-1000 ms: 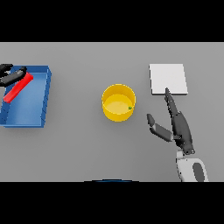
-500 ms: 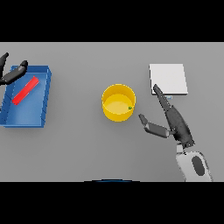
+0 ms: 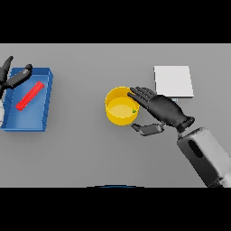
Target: Pick up the red beaker and tilt it to pour out 1 green nut into yellow bowl. Pick up the yellow bowl and place it on the metallic measuring scale.
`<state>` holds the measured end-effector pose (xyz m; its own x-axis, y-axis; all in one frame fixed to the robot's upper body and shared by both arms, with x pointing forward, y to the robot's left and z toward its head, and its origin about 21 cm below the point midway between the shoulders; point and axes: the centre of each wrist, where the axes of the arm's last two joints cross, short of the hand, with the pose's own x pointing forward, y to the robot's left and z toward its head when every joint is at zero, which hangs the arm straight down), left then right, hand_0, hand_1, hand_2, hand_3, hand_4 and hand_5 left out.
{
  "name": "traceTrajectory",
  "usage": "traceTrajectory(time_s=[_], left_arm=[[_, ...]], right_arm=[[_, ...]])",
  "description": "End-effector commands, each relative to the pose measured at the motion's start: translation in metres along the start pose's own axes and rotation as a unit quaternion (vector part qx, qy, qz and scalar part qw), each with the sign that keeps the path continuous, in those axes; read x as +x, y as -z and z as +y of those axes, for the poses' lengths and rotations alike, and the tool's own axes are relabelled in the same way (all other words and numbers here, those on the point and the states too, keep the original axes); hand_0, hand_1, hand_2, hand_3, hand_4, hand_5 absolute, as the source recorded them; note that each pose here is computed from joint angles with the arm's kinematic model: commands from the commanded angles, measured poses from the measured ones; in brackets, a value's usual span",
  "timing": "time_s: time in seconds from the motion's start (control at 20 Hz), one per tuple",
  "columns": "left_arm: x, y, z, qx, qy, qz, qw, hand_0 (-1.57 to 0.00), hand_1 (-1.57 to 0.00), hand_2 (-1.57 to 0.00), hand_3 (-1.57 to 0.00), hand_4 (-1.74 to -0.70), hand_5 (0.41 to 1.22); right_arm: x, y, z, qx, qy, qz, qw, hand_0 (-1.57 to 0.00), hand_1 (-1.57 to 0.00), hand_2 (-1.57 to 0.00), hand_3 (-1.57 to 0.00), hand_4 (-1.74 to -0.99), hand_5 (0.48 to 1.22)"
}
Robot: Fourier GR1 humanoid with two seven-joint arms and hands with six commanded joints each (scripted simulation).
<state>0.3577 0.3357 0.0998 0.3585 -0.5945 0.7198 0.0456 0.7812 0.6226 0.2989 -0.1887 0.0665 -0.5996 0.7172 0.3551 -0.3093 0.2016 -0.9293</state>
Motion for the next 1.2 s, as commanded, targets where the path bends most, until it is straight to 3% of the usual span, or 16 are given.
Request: traceTrajectory(time_s=[0.0, 0.35, 0.9, 1.05, 1.15], left_arm=[[-0.001, 0.0, 0.003, 0.0, 0.002, 0.002, 1.0, 0.0, 0.0, 0.0, 0.0, -0.81, 0.687], [-0.002, -0.001, 0.007, 0.001, 0.003, -0.004, 1.0, 0.0, 0.0, 0.0, 0.0, -0.81, 0.696], [-0.007, -0.001, 0.013, 0.001, 0.009, 0.002, 1.0, 0.0, 0.0, 0.0, 0.0, -0.8, 0.703], [-0.005, 0.0, 0.008, 0.0, 0.017, 0.005, 1.0, 0.0, 0.0, 0.0, 0.0, -0.79, 0.711], [-0.005, 0.001, 0.01, -0.001, 0.018, 0.009, 1.0, 0.0, 0.0, 0.0, 0.0, -0.79, 0.714]], right_arm=[[0.003, 0.005, -0.003, 0.013, -0.019, -0.012, 1.0, 0.0, 0.0, 0.0, 0.0, -1.167, 0.639], [0.002, 0.046, 0.0, 0.114, -0.095, -0.04, 0.988, 0.0, 0.0, 0.0, 0.0, -1.157, 0.644], [0.004, 0.084, 0.014, 0.232, -0.143, -0.036, 0.962, 0.0, 0.0, 0.0, 0.0, -1.184, 0.676], [0.004, 0.088, 0.015, 0.239, -0.144, -0.028, 0.96, 0.0, 0.0, 0.0, -0.02, -1.195, 0.708], [0.005, 0.089, 0.016, 0.243, -0.145, -0.024, 0.959, 0.0, -0.01, -0.04, -0.08, -1.234, 0.77]])
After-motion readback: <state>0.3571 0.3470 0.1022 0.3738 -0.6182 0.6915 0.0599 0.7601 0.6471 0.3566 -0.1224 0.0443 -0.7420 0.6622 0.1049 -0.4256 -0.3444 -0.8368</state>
